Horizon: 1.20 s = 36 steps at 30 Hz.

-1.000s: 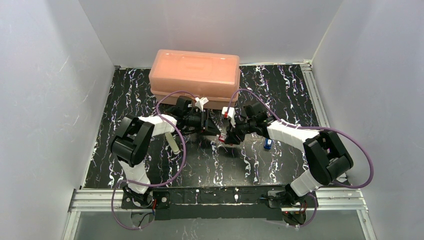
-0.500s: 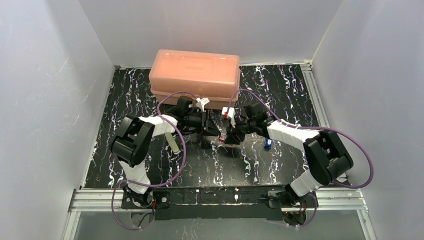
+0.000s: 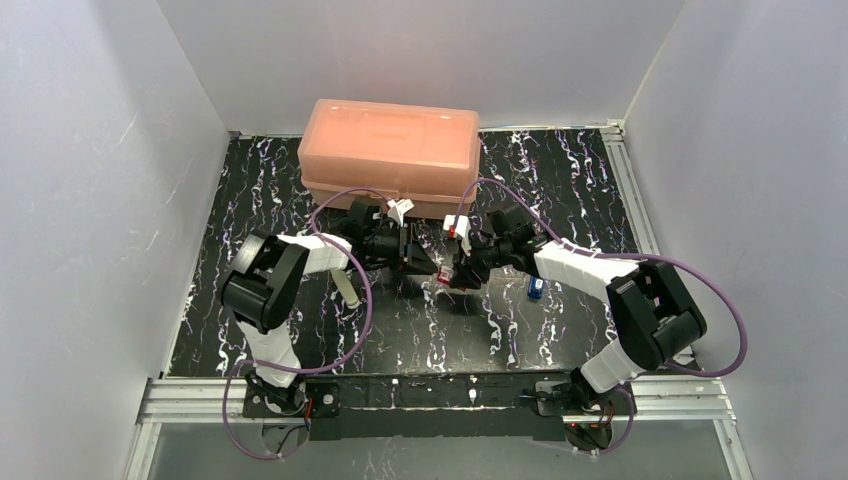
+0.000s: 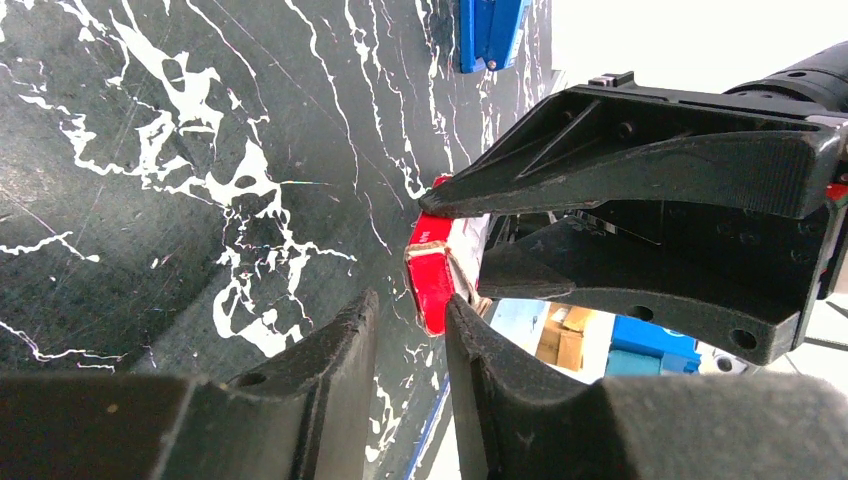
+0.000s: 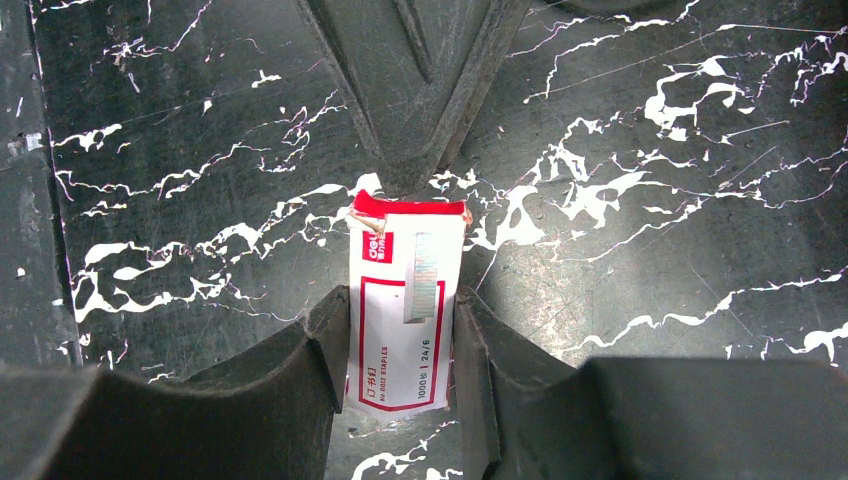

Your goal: Load the staples into the stapler

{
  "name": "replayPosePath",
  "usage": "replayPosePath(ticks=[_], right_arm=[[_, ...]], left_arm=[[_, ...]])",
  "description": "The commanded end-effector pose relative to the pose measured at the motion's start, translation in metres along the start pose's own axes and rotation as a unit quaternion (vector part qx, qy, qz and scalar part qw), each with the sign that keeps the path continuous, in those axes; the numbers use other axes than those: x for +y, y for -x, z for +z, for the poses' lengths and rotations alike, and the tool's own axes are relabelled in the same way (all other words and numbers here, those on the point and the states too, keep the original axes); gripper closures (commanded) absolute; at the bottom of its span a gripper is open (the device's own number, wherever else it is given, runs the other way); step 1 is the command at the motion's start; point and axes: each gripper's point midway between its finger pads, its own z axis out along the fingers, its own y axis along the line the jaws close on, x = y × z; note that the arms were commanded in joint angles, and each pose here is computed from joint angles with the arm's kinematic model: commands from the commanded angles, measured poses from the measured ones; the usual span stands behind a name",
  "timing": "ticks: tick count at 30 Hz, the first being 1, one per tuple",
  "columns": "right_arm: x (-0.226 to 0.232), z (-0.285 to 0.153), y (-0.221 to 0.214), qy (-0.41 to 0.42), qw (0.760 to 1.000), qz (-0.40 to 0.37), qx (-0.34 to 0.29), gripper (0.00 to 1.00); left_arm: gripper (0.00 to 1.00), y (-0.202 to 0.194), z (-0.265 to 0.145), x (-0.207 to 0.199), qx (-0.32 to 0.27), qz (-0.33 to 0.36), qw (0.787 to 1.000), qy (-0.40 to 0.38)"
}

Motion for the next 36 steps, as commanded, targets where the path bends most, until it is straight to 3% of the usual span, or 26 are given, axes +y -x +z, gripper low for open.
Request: replayPosePath(ticks=[1, 32, 36], right_arm=[[0.002, -0.003, 0.011, 0.001, 1.0, -0.019, -0.013, 0.75], [0.0, -0.003, 0.012, 0.0, 1.0, -0.02, -0.012, 0.74], [0.0, -0.003, 0.013, -0.001, 1.0, -0.021, -0.013, 0.74]], left_arm=[[0.7, 0.002, -0.002, -0.007, 0.003, -0.001, 1.0, -0.016], [0.69, -0.009, 0.015, -0.018, 0.049, -0.013, 0.998, -0.041], [0.74, -0.009, 0.017, -0.017, 0.049, -0.014, 0.998, -0.039]])
